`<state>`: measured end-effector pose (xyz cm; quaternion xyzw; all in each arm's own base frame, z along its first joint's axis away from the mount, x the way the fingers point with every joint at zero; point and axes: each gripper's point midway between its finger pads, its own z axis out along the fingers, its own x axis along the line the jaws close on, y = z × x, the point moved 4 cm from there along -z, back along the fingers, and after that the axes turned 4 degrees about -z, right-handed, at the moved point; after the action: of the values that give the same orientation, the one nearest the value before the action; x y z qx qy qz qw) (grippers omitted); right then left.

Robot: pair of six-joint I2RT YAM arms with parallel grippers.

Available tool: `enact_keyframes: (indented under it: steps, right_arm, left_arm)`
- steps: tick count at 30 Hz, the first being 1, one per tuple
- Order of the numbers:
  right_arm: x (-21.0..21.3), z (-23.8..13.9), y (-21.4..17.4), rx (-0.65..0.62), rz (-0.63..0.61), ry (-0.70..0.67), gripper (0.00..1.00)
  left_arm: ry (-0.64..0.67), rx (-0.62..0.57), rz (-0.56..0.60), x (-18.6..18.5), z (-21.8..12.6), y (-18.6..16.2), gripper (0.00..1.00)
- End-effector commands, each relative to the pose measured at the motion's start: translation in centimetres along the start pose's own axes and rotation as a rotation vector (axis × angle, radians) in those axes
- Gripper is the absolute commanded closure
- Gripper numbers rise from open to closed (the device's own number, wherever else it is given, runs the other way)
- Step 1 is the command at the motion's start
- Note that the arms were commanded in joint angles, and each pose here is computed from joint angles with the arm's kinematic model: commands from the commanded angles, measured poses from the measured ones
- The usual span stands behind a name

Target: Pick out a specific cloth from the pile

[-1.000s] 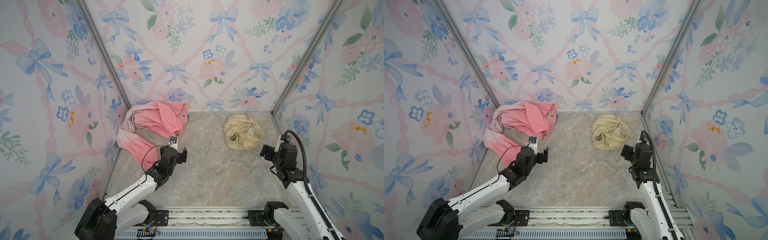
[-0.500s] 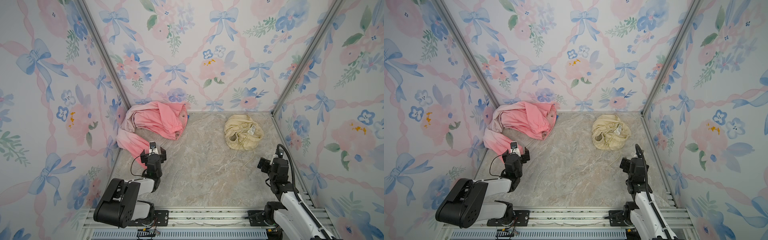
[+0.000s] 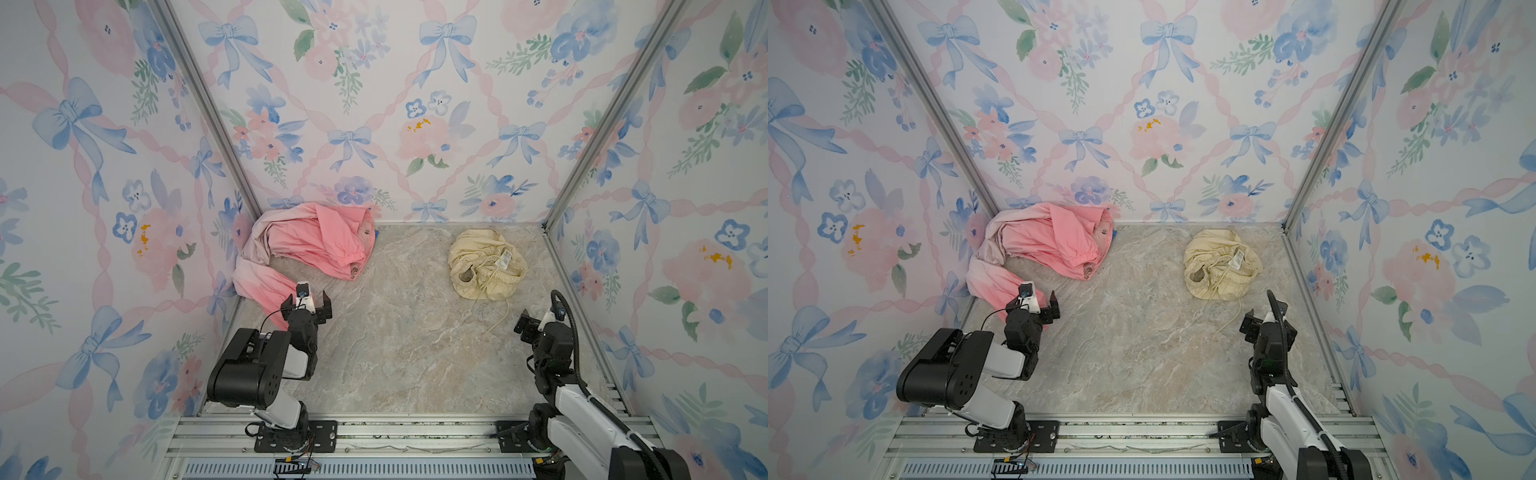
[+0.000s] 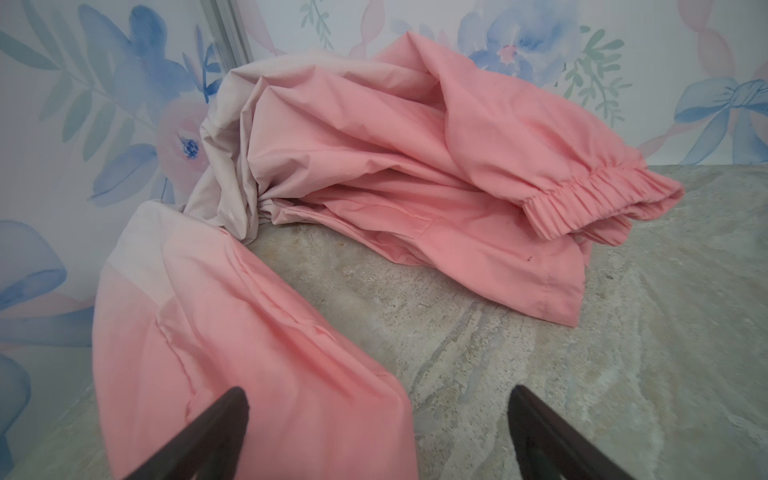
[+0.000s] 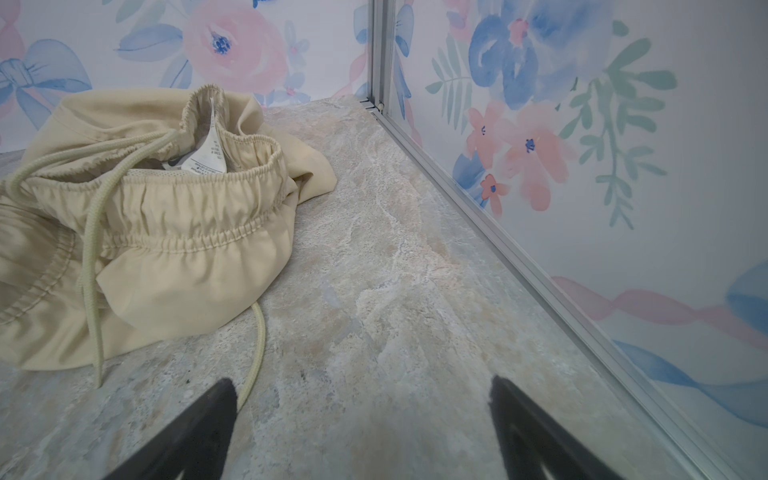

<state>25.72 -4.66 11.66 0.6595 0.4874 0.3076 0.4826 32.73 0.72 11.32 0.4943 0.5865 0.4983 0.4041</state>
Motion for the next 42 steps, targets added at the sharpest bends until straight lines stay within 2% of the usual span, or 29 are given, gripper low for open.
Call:
enact_keyframes:
  steps: [1,9,13,17,23,42]
  right_arm:
    - [1.6,0.8,3.4,-0.124,0.027,0.066,0.03]
    - [6.2,2.8,4.5,-0.182,-0.122,0.159,0.03]
    - [7.9,3.8,3.8,-0.194,-0.185,0.192,0.03]
    - [8.4,4.9,2.8,-0.202,-0.187,0.181,0.03]
    - [8.1,6.9,2.7,-0.095,-0.172,0.149,0.03]
    - [7.8,7.7,2.8,-0.053,-0.137,0.202,0.03]
  left_arm:
    - [-0.022,-0.013,0.009,-0.4,0.4,0.5,0.02]
    - [-0.022,-0.013,0.008,-0.4,0.4,0.5,0.02]
    - [-0.021,-0.014,0.006,-0.4,0.4,0.5,0.02]
    - [-0.022,-0.014,0.005,-0.4,0.4,0.5,0.02]
    - [-0.022,-0.014,0.005,-0.4,0.4,0.5,0.02]
    - [-0.021,-0.014,0.006,-0.4,0.4,0.5,0.02]
